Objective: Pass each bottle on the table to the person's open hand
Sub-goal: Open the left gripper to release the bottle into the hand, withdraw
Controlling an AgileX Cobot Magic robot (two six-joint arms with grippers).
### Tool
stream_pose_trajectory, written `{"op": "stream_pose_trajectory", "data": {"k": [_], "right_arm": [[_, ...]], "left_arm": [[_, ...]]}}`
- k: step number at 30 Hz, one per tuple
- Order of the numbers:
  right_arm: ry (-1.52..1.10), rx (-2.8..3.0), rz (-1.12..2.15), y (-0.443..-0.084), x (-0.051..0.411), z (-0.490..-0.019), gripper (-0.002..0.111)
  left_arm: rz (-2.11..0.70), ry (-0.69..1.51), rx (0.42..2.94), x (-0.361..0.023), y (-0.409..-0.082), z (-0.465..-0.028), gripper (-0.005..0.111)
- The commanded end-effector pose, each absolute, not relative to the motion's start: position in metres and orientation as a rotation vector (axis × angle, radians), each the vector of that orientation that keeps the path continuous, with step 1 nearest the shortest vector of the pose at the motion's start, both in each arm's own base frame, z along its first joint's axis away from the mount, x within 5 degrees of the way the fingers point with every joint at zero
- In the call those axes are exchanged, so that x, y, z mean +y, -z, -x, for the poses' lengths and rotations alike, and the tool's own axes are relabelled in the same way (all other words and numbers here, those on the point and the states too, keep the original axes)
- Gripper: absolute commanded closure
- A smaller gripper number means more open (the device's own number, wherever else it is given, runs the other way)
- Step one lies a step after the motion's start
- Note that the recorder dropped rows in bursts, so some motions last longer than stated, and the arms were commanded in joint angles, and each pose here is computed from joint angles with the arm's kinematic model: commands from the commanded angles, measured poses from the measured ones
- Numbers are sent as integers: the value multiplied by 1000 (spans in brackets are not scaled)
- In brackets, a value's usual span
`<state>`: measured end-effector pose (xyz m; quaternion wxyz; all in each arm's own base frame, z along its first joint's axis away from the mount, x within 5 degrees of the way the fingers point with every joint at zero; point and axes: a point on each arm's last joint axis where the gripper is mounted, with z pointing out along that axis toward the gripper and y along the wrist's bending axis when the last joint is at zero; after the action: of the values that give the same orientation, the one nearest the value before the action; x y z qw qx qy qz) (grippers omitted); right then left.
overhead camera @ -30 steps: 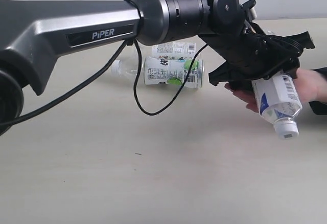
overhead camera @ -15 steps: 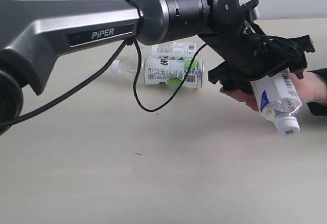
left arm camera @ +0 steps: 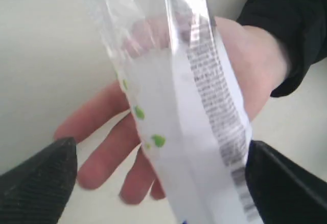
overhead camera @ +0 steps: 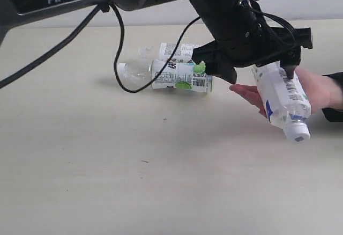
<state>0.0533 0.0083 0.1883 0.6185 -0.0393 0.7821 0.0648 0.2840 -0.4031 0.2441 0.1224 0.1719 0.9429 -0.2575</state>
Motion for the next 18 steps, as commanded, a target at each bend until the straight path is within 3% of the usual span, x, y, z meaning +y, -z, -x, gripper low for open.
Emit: {"op": "stream_pose_trajectory", "data": {"k": [1, 5, 11, 18], "right_arm": [[-149, 1782, 87, -189, 8, -53, 108], [-149, 1782, 87, -189, 8, -53, 108], [-149, 1782, 87, -189, 8, -53, 108], [-149, 1782, 87, -189, 8, -53, 108]], "left_arm": [[-612, 620, 2731, -384, -275, -277, 32], [-692, 583, 2718, -372, -296, -269, 57], [-779, 415, 2667, -346, -330, -260, 107], [-879, 295, 2559, -307, -361, -232, 107]]}}
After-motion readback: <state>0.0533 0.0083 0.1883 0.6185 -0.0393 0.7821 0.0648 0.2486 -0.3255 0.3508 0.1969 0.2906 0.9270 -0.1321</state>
